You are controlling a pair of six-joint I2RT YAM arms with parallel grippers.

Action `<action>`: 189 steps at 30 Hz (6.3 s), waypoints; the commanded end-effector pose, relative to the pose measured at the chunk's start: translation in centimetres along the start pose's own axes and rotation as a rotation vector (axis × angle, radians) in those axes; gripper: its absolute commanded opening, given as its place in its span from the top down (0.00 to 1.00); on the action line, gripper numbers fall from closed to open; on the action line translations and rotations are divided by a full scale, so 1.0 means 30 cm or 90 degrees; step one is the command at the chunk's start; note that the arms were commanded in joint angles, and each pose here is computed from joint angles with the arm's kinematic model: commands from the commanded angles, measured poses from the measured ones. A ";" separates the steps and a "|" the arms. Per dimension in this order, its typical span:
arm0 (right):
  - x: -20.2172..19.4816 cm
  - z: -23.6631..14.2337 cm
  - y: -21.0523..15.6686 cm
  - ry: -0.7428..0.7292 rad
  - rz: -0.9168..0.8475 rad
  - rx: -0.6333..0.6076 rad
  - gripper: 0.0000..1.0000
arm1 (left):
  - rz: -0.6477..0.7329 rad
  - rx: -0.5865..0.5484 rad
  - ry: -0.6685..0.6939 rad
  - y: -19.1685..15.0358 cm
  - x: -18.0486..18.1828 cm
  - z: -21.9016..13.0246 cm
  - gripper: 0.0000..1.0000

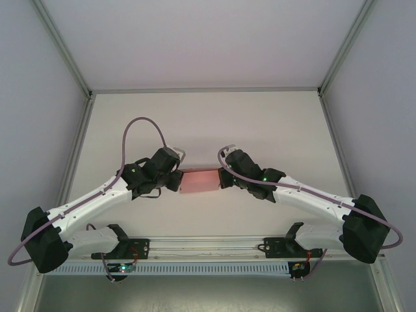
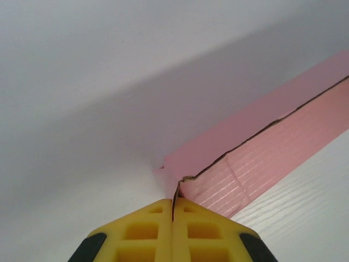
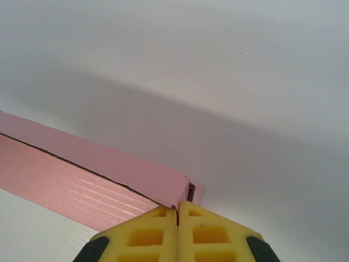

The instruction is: Assemble paper box

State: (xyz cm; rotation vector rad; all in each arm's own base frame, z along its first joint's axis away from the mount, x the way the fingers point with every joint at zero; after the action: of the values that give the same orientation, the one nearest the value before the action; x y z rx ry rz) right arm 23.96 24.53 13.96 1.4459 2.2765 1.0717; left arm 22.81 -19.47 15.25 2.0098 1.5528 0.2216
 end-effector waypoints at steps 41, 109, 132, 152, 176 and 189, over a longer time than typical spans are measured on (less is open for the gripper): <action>-0.002 0.068 -0.224 -0.031 -0.044 0.080 1.00 | -0.212 0.037 -0.050 -0.121 0.067 0.105 1.00; -0.185 0.047 -0.344 -0.061 0.238 0.073 0.02 | -0.070 0.001 -0.100 -0.188 -0.081 -0.002 0.40; -0.210 0.082 -0.431 -0.079 0.182 0.091 0.03 | -0.357 -0.134 -0.145 0.034 0.005 0.038 0.00; -0.216 0.111 -0.440 -0.079 0.161 0.115 0.06 | -0.426 -0.106 -0.093 -0.135 0.141 0.177 0.35; -0.181 0.186 -0.461 0.001 0.041 0.098 0.53 | -0.425 -0.094 -0.156 -0.254 0.138 0.229 1.00; -0.147 0.204 -0.473 0.048 0.022 0.068 0.91 | -0.323 -0.129 -0.191 -0.264 0.120 0.225 1.00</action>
State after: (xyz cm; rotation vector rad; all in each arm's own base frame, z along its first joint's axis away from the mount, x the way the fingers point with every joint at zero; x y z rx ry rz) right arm 24.78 25.62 10.77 1.3161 2.0718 1.6689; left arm 23.44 -18.62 10.49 1.1568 1.5892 -0.1144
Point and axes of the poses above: each hand's point on the last joint's axis, 136 mm out from that joint toward the fingers, its own z axis out along the fingers, its own x axis along the line the jaws close on, y = z × x, the point moved 1 cm from there along -z, back along the fingers, and after that the axes turned 6 degrees about -z, right-handed, at the moved point
